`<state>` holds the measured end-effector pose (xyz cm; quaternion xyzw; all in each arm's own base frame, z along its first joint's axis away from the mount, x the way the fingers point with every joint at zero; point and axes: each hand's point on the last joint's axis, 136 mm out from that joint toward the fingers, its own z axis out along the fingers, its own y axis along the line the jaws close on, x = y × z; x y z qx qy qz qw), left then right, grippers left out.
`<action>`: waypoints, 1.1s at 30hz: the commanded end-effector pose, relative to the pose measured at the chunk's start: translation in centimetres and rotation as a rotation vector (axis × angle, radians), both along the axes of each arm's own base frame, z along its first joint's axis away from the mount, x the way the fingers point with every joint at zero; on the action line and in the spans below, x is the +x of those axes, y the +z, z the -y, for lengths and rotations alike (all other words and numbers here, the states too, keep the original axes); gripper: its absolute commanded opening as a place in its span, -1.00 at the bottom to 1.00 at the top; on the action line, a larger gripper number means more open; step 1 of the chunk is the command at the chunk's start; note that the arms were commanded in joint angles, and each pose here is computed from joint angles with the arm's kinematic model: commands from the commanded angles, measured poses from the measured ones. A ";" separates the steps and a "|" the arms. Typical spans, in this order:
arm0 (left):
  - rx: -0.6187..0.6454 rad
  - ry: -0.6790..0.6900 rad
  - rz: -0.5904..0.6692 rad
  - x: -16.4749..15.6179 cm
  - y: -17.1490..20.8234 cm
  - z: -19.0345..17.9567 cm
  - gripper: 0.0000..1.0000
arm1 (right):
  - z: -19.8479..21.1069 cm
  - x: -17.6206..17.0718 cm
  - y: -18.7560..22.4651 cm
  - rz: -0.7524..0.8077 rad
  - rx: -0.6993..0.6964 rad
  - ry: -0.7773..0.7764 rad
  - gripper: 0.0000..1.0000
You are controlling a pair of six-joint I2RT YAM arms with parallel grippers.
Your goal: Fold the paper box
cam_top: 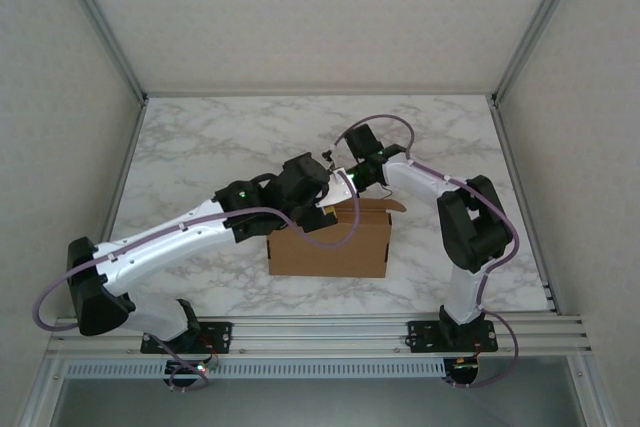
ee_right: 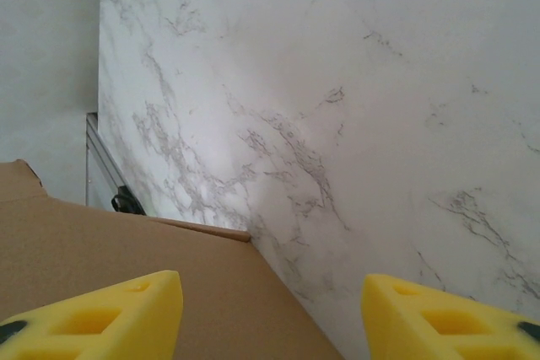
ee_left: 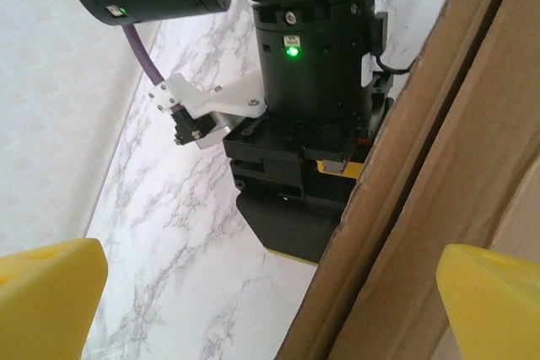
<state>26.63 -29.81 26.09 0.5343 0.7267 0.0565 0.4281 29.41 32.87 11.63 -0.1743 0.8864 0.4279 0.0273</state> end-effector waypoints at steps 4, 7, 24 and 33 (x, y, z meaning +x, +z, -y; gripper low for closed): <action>-0.046 0.041 0.005 -0.9 -0.5 -0.2 0.99 | 0.0 -1.3 0.4 0.036 0.000 0.031 0.16; -0.154 0.054 0.039 -1.0 2.6 0.0 0.99 | 0.0 -1.7 0.6 0.040 0.005 0.036 0.16; -0.575 0.737 0.269 3.8 13.7 -8.6 0.99 | 0.1 -5.1 3.0 0.132 0.004 0.062 0.09; -0.848 0.810 0.150 4.3 13.9 -11.8 0.99 | 0.6 -6.5 3.7 0.217 -0.036 0.067 0.07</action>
